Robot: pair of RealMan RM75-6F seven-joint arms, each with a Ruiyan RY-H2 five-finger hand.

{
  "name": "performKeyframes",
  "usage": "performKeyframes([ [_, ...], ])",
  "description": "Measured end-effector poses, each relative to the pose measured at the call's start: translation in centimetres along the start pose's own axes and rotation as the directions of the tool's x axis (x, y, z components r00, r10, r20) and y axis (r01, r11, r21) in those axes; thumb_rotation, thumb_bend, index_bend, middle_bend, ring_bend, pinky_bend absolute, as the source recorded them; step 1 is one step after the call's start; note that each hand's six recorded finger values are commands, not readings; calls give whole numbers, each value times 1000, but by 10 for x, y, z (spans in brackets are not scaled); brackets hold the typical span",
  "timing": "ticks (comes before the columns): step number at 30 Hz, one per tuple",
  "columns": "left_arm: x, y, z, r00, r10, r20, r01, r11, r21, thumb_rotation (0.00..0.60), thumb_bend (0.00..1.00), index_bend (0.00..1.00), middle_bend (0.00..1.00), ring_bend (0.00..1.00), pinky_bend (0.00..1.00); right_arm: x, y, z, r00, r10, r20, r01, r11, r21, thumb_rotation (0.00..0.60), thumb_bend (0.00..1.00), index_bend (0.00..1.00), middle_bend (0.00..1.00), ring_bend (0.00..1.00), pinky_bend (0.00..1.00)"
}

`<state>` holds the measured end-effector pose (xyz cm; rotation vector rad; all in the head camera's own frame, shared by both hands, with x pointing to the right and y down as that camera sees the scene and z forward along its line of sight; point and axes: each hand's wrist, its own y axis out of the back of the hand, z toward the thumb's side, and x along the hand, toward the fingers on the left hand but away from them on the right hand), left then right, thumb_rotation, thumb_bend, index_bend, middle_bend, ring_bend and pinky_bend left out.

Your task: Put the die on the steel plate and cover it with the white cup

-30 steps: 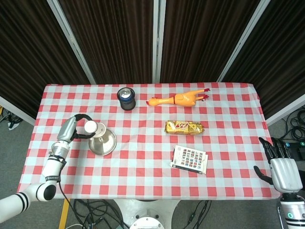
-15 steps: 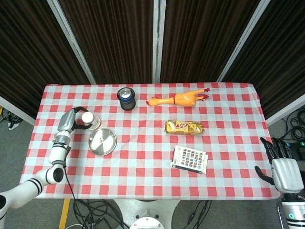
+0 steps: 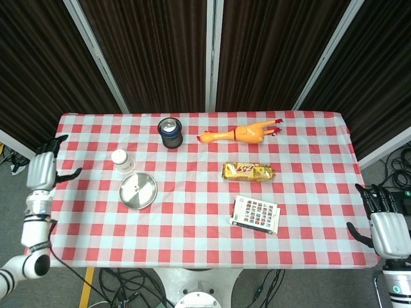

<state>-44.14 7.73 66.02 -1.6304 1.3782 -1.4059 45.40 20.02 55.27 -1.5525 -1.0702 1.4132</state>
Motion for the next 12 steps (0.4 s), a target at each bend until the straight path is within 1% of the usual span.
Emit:
performKeyframes([
  [2,-19,10,-11,1000,7,15,-9,997,77,600,190,163,154,107,105,-1,-1,0,1000,1,-5,-1,1000,-11,600,169,62,127,0,32],
  [4,-44,13,-22,1000,-1,27,-3,987,163,600,190,163,154,107,103,-2,-1,-2,1000,-2,-9,2,1000,-29,600,170,63,124,0,32],
  [6,-68,14,-31,1000,-14,17,11,978,206,600,190,163,154,107,102,-3,0,-2,1000,-9,-18,8,999,-42,600,171,63,123,0,32],
  [9,-99,14,-36,999,-35,-13,37,982,186,600,189,163,154,107,102,-4,0,1,999,-16,-42,15,999,-44,600,171,62,123,0,32],
  [12,-128,15,-33,998,-50,-31,55,986,159,600,188,164,154,107,102,-5,-2,6,998,-14,-60,11,999,-44,600,171,62,123,0,32],
])
